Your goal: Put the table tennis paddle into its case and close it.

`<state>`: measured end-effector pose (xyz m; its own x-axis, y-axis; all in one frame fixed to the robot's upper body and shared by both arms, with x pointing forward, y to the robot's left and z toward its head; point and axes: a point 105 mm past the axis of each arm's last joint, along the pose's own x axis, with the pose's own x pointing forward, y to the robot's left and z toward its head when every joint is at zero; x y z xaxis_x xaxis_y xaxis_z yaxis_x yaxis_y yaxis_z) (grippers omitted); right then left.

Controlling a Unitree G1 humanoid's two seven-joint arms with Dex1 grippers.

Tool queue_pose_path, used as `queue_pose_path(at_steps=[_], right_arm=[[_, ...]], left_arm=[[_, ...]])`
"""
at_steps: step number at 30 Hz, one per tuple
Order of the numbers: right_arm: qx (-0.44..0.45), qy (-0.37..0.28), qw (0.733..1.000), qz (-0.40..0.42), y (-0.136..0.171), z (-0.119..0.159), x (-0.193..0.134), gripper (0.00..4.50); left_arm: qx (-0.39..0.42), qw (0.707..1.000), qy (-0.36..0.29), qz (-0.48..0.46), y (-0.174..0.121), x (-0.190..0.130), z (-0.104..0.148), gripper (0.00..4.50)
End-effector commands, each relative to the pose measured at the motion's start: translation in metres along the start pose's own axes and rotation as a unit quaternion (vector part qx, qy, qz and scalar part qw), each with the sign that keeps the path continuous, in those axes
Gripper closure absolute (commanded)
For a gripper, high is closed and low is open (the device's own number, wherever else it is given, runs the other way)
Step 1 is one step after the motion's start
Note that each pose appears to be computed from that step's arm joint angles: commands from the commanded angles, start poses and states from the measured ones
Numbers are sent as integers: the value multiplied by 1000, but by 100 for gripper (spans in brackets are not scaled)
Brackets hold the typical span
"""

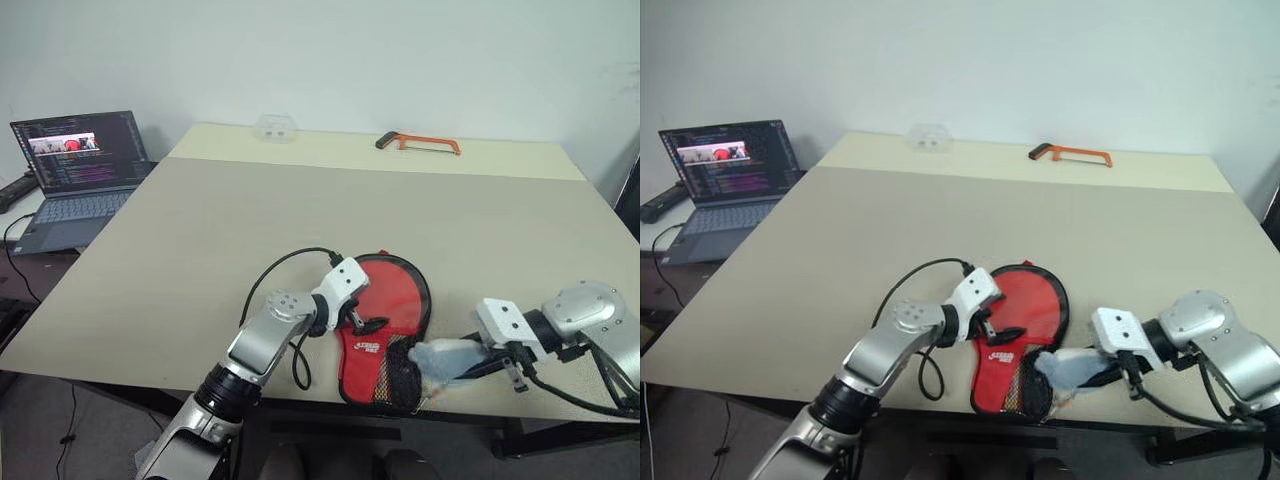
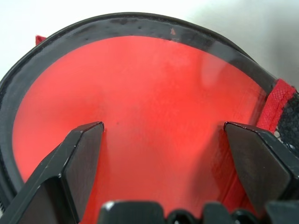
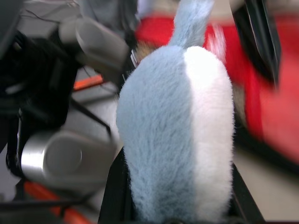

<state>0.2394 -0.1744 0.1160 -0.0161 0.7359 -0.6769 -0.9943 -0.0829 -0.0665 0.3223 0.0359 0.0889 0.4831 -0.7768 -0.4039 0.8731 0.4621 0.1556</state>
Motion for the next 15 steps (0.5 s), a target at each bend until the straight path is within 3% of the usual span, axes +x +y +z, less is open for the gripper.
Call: queue_pose_path(at_steps=[1,9,12,15], right_arm=[[21,4,1000,-3,-2,-7,-16,268],[93,-61,994,-11,-3,-5,-27,4],[119,-96,988,-29,0,-1,-33,4],[150,-131,974,-105,1,-11,-42,4]], left_arm=[[15,1000,-19,-1,4,-19,-1,0],[28,995,-89,-46,7,-83,26,0],[22,995,-82,-50,14,-113,22,0],[9,998,-52,-18,28,-149,1,0]])
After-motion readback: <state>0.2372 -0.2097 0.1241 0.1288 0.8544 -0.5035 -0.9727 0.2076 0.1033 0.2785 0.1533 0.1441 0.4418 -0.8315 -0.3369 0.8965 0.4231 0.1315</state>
